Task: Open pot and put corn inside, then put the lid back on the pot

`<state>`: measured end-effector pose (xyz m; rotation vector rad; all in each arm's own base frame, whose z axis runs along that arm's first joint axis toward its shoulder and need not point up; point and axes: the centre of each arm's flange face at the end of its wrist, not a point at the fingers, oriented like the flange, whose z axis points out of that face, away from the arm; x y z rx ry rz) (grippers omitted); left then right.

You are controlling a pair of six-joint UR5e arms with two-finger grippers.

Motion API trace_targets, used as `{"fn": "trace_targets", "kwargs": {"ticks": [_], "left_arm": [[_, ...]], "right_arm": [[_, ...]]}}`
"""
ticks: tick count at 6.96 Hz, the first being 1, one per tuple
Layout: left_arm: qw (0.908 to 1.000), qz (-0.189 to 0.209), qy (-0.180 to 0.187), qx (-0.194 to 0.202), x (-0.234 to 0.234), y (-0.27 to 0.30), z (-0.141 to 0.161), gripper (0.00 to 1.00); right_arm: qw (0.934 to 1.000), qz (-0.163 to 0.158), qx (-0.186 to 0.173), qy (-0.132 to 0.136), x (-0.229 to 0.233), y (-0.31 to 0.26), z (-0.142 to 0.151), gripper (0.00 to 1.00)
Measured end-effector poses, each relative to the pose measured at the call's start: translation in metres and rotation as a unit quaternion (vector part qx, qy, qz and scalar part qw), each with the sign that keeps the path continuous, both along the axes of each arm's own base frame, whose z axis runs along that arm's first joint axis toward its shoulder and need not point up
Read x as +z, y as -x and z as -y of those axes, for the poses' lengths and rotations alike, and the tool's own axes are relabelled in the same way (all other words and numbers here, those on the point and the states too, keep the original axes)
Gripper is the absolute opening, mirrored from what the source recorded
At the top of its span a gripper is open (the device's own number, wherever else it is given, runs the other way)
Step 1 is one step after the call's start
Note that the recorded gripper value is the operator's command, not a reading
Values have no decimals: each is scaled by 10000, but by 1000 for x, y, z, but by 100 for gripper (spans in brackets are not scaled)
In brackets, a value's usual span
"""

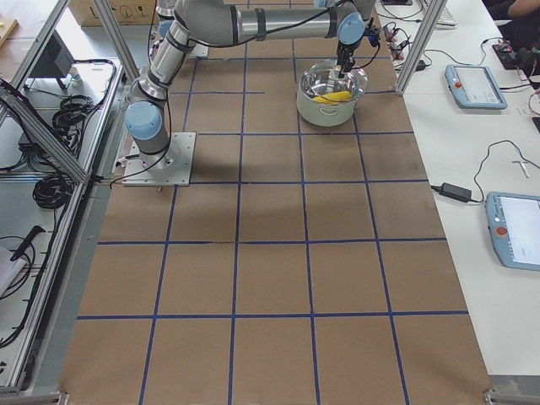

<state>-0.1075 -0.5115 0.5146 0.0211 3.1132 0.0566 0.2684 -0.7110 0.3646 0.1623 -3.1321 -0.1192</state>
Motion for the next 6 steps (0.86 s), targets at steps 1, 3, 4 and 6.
{"fn": "trace_targets", "kwargs": {"ticks": [1, 3, 4, 6], "left_arm": [[10000, 0, 2, -2, 0, 0, 0, 100], [10000, 0, 2, -5, 0, 0, 0, 100], [10000, 0, 2, -4, 0, 0, 0, 100], [10000, 1, 13, -3, -1, 0, 0, 100]], "right_arm": [[10000, -12, 4, -31, -4, -2, 0, 25], [9999, -32, 8, -110, -11, -3, 1, 25], [9999, -41, 12, -133, -11, -3, 0, 25], [9999, -46, 15, -146, -5, -2, -3, 25]]}}
